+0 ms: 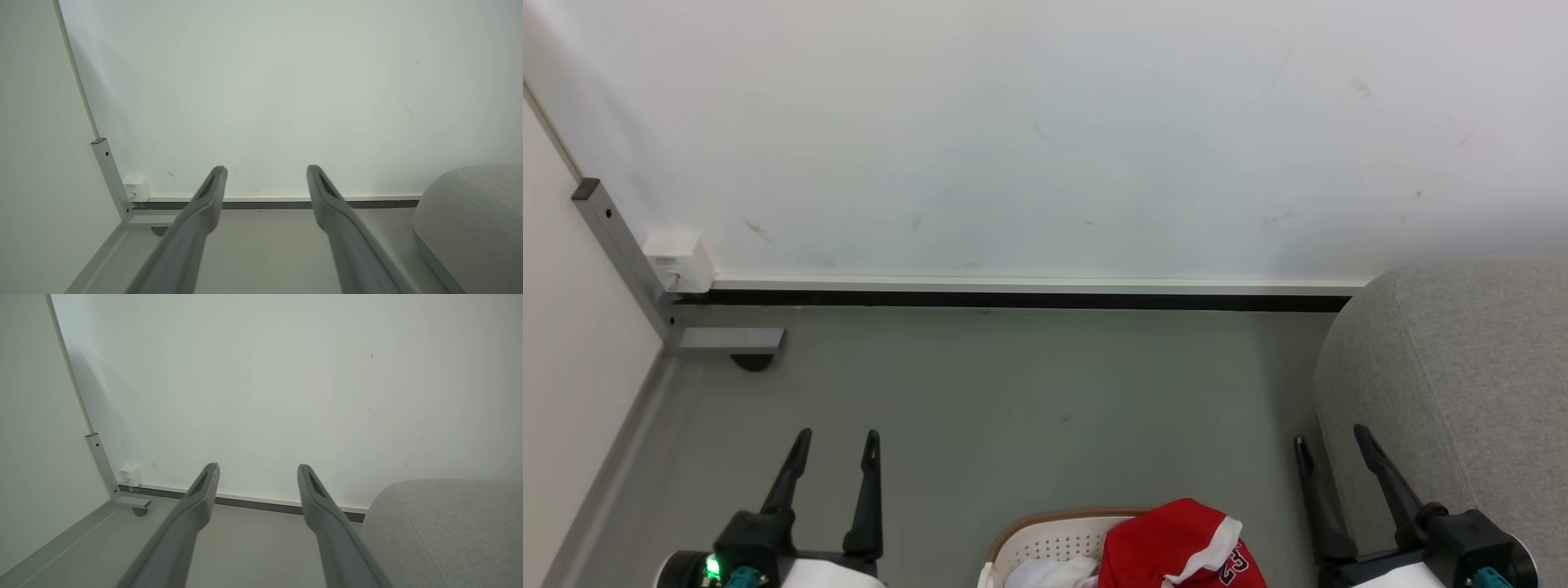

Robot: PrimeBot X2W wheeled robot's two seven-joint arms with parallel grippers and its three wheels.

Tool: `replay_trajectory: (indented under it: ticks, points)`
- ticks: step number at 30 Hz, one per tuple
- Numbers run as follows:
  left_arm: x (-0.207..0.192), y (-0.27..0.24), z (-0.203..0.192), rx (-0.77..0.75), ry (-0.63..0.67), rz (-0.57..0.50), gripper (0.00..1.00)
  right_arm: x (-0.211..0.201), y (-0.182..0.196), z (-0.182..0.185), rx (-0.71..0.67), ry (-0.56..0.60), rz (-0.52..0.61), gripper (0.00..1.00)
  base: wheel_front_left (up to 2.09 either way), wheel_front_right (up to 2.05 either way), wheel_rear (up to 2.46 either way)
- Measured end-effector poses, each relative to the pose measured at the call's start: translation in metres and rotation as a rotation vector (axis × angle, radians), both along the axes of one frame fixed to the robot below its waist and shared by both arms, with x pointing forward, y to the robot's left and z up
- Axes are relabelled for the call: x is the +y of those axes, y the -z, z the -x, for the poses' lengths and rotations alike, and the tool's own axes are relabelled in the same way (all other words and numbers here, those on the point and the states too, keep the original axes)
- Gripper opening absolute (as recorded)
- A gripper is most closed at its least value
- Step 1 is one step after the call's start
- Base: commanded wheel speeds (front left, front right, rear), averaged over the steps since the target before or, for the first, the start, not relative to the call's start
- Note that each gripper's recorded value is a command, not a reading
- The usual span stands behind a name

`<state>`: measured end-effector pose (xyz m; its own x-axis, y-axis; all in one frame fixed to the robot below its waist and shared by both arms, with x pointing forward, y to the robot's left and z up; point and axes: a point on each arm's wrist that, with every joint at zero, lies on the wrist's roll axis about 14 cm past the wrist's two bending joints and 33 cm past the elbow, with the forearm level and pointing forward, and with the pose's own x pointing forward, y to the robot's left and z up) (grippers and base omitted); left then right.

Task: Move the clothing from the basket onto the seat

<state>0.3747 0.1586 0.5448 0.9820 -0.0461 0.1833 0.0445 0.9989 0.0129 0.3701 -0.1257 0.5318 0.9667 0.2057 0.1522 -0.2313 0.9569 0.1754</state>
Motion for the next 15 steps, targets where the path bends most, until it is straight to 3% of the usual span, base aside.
replay_trajectory:
  ticks: [15]
  points:
    - [-0.0052,-0.0058,-0.0009,-0.034,0.013,-0.061,1.00,0.0021,-0.0022,0.0004,-0.024,-0.004,0.049,1.00,0.00,0.00,0.00]
